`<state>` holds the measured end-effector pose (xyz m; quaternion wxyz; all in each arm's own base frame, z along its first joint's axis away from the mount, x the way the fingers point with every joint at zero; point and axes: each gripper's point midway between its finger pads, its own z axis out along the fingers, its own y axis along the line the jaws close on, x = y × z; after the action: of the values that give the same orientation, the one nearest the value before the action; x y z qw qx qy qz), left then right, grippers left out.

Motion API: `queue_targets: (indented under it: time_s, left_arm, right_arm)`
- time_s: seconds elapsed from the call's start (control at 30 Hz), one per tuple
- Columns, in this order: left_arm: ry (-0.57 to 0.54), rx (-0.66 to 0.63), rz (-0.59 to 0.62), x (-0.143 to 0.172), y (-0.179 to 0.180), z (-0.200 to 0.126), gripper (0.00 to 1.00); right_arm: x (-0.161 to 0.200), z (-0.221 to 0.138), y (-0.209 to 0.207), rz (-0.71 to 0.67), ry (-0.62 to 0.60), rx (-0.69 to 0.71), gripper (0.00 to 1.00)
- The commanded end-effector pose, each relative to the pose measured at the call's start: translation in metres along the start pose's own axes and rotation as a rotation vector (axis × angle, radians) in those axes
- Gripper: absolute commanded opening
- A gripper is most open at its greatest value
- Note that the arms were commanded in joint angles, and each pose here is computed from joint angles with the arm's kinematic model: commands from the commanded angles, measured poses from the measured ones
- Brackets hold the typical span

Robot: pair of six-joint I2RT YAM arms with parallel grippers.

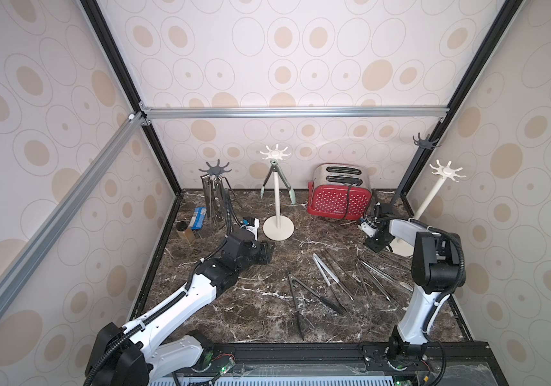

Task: Hang food tongs on kitchen utensil racks
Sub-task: Move the food tongs to the center of the board.

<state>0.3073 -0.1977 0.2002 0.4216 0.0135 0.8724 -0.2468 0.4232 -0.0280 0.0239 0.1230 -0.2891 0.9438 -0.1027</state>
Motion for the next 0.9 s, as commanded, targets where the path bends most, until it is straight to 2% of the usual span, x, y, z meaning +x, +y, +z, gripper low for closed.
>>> queue_targets:
  time_s: [0.0,0.23,0.87]
  left_arm:
    - [-0.044,0.002,-0.005,-0.016,-0.003,-0.003,0.5]
    - [-0.044,-0.003,-0.001,-0.015,-0.002,-0.003,0.5]
    - [-0.018,0.019,-0.014,-0.015,-0.009,0.009,0.49]
  right_arm:
    - [-0.014,0.008,0.018,0.02,-0.027,-0.084,0.3]
    - [0.013,0.012,0.008,-0.037,0.082,-0.069,0.3]
    - [0.075,0.014,0.015,0.003,0.206,-0.182,0.3]
